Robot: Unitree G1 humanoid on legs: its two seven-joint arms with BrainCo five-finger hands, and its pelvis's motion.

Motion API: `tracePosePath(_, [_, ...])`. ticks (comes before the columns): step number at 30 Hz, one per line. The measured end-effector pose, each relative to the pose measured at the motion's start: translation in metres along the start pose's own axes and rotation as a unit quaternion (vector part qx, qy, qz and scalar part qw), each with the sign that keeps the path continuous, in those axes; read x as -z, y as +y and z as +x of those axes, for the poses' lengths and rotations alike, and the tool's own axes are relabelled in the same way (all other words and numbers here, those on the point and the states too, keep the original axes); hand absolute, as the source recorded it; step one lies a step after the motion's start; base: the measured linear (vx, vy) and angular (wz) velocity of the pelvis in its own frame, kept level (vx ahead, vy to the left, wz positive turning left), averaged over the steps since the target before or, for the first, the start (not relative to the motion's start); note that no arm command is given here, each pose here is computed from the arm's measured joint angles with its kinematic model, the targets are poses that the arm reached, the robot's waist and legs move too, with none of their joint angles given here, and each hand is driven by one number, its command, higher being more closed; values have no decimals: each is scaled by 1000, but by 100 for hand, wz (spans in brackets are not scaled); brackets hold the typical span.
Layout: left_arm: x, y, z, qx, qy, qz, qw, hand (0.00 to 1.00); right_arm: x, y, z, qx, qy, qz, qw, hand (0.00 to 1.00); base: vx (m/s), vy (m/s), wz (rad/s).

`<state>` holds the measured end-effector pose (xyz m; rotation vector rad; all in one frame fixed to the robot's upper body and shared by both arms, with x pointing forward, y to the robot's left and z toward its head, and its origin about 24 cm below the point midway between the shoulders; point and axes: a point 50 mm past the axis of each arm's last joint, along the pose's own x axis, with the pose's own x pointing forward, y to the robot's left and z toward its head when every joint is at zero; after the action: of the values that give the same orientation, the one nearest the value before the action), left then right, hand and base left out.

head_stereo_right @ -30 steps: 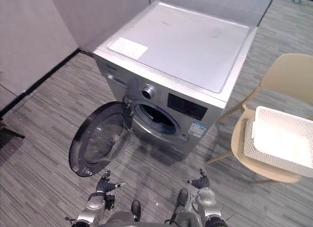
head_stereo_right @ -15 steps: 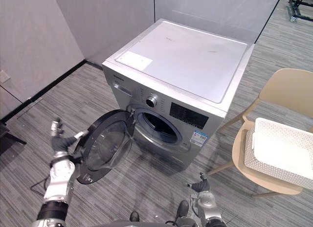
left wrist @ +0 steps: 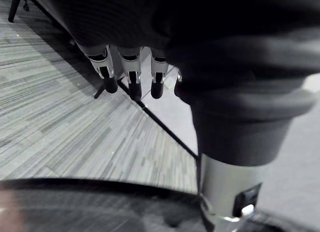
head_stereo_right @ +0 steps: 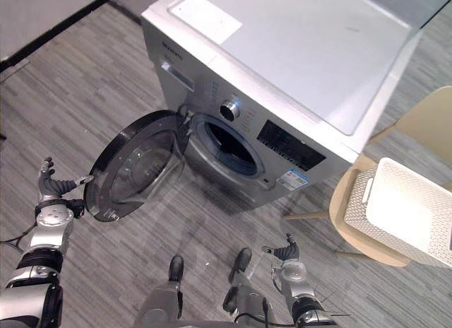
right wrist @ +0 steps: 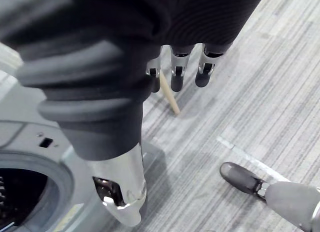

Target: Pick up the laundry basket with both hands and put the clothes into the washing machine.

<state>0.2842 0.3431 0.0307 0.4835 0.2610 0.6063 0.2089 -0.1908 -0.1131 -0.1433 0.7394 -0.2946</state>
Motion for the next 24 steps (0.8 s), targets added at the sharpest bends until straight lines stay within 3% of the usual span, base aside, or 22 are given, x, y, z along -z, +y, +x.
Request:
tracePosePath(2, [12, -29, -11, 54, 24, 4, 998, 0, -8, 1, 2, 0, -10, 2, 1000, 0, -51, 26, -13])
tracePosePath(3, [12, -39, -15, 50, 30, -18, 998, 0, -10, 0, 3, 4, -12, 11, 1000, 0, -44, 30, -6])
tracePosePath(9, [27, -71, -36, 120, 44, 17, 992, 0, -24, -1, 7, 7, -27, 25, 999, 0, -44, 18, -6])
tracePosePath(12, [19, -108, -55, 206, 15, 43, 977, 0, -33, 3, 8, 3, -37, 30, 999, 0, -53, 56, -10])
tracePosePath(16, [7, -162, -96, 308, -14, 31, 951, 0, -33, 10, 6, -5, -34, 38, 999, 0, 2, 42, -16])
tracePosePath(22, [-61, -231, -161, 449, -128, -10, 884, 0, -37, 17, 6, -1, -31, 55, 998, 0, 52, 31, -38])
tracePosePath(24, [-120, -253, -193, 492, -207, -60, 843, 0, -35, 18, 5, 0, -28, 58, 998, 0, 41, 32, -72])
